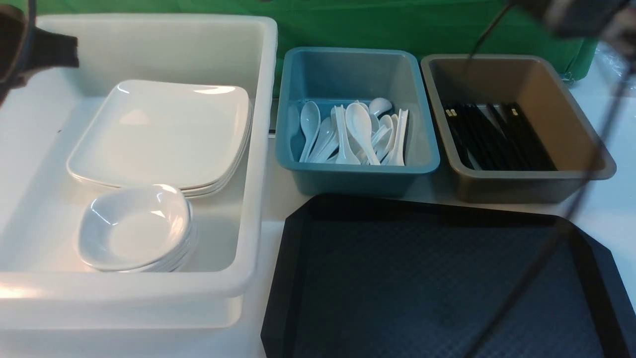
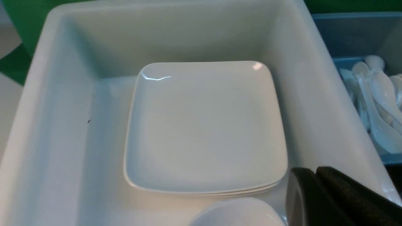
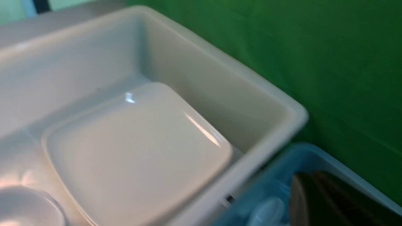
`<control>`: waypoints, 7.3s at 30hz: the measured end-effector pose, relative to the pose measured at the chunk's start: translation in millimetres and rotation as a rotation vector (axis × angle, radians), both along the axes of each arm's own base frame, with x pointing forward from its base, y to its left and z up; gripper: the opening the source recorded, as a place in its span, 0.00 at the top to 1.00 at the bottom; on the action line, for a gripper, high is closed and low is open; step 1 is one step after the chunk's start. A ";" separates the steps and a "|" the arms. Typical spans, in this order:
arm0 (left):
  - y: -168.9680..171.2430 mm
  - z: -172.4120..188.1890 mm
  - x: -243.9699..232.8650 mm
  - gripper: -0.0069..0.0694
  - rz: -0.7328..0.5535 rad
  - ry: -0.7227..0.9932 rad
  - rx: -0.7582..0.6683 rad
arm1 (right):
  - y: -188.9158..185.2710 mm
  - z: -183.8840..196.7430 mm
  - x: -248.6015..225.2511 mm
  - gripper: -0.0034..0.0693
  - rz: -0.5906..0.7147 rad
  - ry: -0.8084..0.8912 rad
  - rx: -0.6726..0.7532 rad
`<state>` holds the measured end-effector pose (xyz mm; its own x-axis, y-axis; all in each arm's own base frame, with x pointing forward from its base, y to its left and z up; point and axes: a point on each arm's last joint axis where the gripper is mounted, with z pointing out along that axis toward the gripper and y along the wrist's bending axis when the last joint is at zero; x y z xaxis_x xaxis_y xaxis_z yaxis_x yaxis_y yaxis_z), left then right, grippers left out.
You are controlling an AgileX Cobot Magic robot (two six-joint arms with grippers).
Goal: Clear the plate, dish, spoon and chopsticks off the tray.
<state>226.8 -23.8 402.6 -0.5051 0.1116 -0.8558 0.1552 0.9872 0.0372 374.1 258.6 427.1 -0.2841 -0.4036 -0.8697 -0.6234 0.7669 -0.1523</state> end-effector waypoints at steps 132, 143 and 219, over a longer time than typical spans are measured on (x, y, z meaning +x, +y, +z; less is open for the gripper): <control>26.0 -211.1 -171.2 0.89 0.186 -0.402 -0.040 | -265.1 -72.9 -378.2 0.63 -0.346 -0.629 0.583; 26.0 -211.1 -171.2 0.89 0.186 -0.402 -0.040 | -260.0 -89.8 -369.7 0.63 -0.327 -0.573 0.476; 26.1 -211.0 -171.2 0.89 0.185 -0.403 -0.032 | -258.3 -251.8 -321.7 0.63 -0.627 -0.147 0.115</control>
<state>55.7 2.4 191.6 -0.1390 0.0210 -0.9901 -0.0451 0.9986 0.0275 52.3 0.2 175.3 -0.3100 -0.1022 -0.9452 -0.0312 0.9948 -0.0974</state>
